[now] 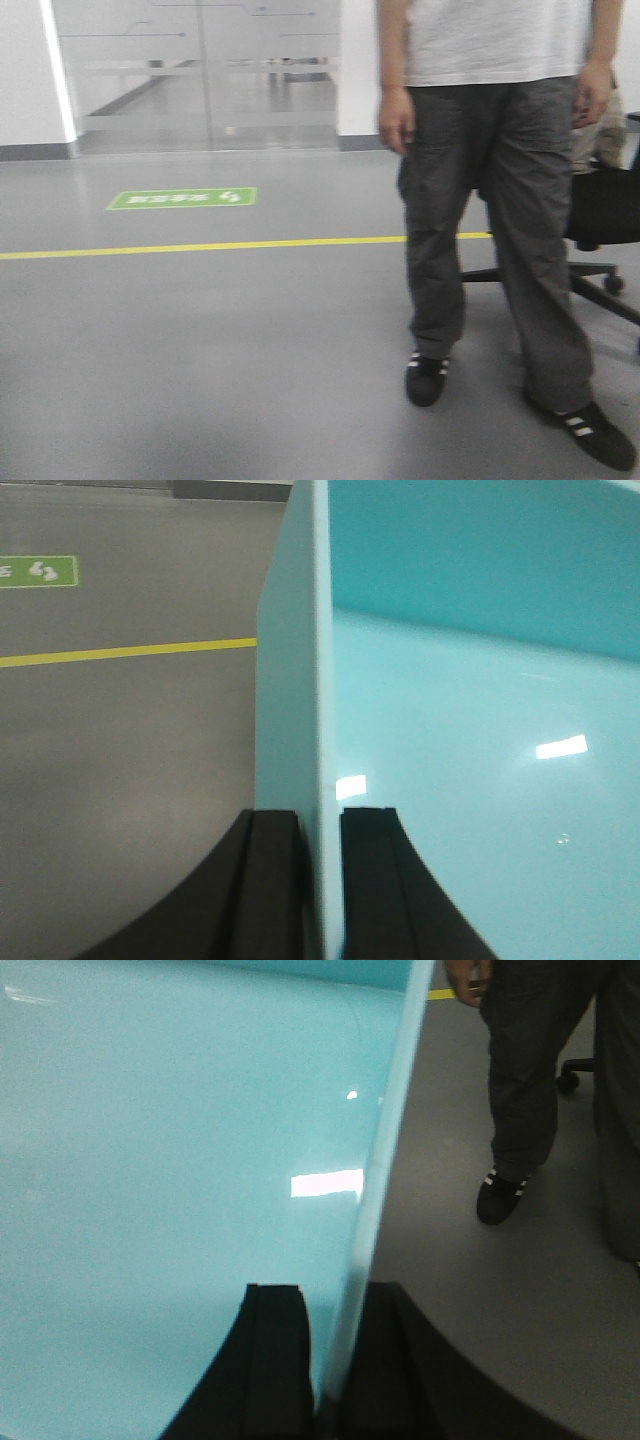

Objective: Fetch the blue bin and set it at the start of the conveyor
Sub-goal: 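Carry the teal bin with both grippers across the floor to the red table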

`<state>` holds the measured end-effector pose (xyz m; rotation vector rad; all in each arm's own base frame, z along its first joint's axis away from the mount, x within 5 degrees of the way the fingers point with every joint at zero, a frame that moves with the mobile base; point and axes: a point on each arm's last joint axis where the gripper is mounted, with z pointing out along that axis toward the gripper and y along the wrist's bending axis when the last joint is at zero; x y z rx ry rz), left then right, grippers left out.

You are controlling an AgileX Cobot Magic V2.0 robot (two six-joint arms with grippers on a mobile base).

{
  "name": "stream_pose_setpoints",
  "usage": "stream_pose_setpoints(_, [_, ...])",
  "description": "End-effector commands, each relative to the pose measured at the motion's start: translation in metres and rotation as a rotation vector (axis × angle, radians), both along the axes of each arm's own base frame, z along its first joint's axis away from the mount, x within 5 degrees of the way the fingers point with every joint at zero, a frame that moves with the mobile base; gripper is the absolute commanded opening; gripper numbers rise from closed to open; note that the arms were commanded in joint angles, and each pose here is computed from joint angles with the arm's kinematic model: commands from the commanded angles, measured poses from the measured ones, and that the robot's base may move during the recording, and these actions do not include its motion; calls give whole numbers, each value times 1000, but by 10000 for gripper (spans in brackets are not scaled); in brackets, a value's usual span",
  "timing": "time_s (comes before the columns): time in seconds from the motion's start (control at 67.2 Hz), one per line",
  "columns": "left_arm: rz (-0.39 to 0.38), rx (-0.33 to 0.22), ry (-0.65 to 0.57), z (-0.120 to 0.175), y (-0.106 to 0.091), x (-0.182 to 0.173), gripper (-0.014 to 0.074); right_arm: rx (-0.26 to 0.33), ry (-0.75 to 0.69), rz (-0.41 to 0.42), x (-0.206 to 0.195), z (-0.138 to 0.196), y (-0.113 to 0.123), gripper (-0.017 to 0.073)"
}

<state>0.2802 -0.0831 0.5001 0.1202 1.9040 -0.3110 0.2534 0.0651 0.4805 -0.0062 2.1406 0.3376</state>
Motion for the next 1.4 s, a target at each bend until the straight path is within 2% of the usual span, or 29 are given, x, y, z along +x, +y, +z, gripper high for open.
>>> stream_pose_setpoints(0.0, [29,-2,-113,16,7,-4,-111,-85,-37,-31,-4,6,-10,-153])
stream_pose_setpoints(0.536, [29,-1,-111,15,7,-3,-111,-85,-39,-31,-4,6,-10,-153])
stream_pose_setpoints(0.819, [46,39,-122,15,9,-3,-111,-85,-39,-31,-4,6,-10,-153])
stream_pose_setpoints(0.938, [63,78,-134,16,12,-2,-111,-85,-39,-31,-4,6,-10,-153])
stream_pose_setpoints(1.384, [64,80,-134,16,12,-2,-111,-85,-39,-31,-4,6,-10,-153])
